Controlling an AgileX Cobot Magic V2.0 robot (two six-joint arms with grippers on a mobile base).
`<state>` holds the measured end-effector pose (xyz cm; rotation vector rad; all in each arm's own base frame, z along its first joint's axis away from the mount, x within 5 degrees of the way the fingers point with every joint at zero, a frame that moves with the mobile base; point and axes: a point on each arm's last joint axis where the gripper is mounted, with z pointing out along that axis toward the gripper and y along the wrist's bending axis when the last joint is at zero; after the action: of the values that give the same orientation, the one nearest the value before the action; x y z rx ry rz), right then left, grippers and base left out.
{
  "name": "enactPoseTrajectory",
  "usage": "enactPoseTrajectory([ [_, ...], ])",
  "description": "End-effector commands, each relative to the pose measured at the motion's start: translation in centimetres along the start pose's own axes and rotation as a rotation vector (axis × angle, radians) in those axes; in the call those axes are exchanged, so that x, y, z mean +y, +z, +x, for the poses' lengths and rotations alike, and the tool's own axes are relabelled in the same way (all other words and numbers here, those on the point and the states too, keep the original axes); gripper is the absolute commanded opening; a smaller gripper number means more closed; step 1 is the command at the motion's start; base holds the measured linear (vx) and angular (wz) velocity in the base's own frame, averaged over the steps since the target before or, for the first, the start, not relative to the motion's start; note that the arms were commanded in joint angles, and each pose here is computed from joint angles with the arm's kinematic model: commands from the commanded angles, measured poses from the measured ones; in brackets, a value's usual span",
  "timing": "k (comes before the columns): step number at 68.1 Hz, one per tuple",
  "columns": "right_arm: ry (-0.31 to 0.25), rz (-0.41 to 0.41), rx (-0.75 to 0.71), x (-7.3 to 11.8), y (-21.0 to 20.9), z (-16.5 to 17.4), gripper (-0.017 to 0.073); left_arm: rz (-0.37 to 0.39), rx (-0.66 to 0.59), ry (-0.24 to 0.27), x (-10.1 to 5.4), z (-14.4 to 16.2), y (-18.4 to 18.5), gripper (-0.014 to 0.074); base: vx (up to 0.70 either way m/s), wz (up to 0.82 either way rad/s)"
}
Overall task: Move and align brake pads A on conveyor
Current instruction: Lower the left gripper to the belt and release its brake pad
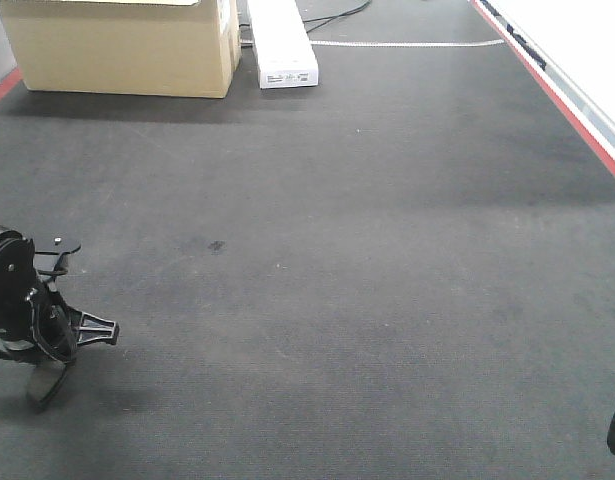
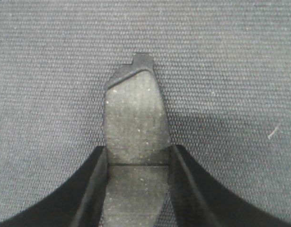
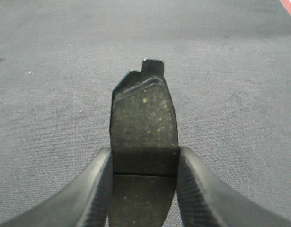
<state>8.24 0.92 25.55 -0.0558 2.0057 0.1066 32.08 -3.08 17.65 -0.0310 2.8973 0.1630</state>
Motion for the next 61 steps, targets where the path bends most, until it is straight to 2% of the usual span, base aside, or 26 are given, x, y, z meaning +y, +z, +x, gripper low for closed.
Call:
enactPoseTrajectory([
  [1,-0.010,-0.007,-0.123,0.1,-0.4,-1.8,-0.0010,0.017,-0.106,-0.006,0.1,-1.3,-2.0,0.0046,0.00,0.00],
  [8,-0.010,-0.007,-0.123,0.1,-0.4,-1.8,-0.0010,0.021,-0.114,-0.012,0.1,-1.7,-2.3,0.0122,0.00,0.00],
  [24,-0.010,-0.007,-0.123,0.1,-0.4,-1.8,-0.0010,0.025,-0.143,-0.023,0.1,-2.8,-3.4,0.0375,0.00,0.00],
  [32,-0.010,-0.007,-0.123,0.1,-0.4,-1.8,-0.0010,0.024,-0.156,-0.028,0.1,-3.3,-4.1,0.0461,0.00,0.00],
  [39,-0.010,-0.007,-0.123,0.1,-0.4,-1.8,-0.0010,0.022,-0.163,-0.014,0.2,-3.7,-4.6,0.0496,0.00,0.00],
  [49,-0.010,-0.007,-0.123,0.1,-0.4,-1.8,-0.0010,0.026,-0.220,0.027,0.5,-3.7,-6.8,0.0500,0.00,0.00],
  [61,-0.010,-0.007,-0.123,0.1,-0.4,-1.8,-0.0010,0.051,-0.429,0.024,1.3,-3.3,-12.2,0.0500,0.00,0.00],
])
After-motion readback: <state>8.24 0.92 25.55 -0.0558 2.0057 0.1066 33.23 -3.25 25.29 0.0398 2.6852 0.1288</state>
